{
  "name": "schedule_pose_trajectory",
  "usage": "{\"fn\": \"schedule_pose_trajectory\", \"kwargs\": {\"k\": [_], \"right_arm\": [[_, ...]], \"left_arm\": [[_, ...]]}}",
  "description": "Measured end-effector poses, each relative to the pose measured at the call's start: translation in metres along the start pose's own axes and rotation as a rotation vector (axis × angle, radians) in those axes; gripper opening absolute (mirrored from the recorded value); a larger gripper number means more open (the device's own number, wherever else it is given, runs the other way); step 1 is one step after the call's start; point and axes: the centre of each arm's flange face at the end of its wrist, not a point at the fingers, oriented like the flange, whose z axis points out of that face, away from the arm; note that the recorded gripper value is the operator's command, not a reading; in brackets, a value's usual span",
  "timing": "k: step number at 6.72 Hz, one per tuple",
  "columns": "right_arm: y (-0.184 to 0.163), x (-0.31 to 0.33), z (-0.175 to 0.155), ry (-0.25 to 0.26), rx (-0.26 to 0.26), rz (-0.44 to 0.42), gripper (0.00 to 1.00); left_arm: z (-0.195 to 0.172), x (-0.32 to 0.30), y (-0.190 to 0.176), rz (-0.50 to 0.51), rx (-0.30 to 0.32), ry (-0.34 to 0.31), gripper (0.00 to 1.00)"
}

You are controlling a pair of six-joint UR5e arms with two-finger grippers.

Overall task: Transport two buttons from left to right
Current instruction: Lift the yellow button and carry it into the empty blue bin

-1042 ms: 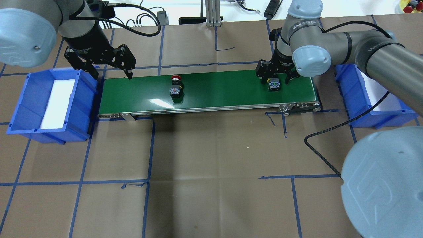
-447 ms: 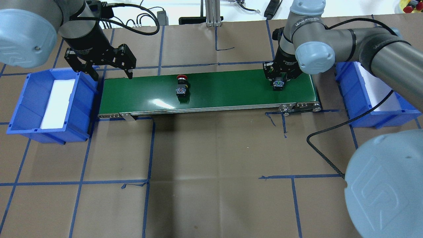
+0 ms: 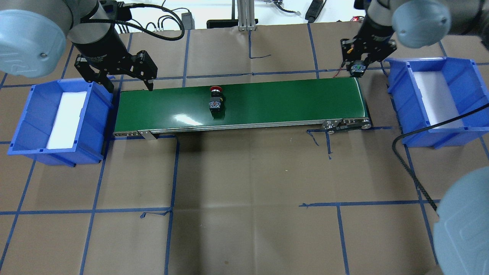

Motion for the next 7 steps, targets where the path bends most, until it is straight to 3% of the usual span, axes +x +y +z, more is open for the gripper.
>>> {"fn": "schedule_pose_trajectory", "kwargs": {"k": [1, 3, 7], "right_arm": [[0.003, 0.049, -0.030, 0.006, 0.014, -0.051, 0.04], [0.015, 0.161, -0.041, 0.012, 0.017, -0.143, 0.04], [0.062, 0.237, 0.041, -0.021, -0.025, -0.130, 0.04]], "left_arm": [[0.000, 0.000, 0.000, 0.000, -0.001, 0.000, 1.00], [0.001, 0.000, 0.000, 0.000, -0.002, 0.001, 1.00], [0.001, 0.000, 0.000, 0.000, -0.001, 0.001, 1.00]]}}
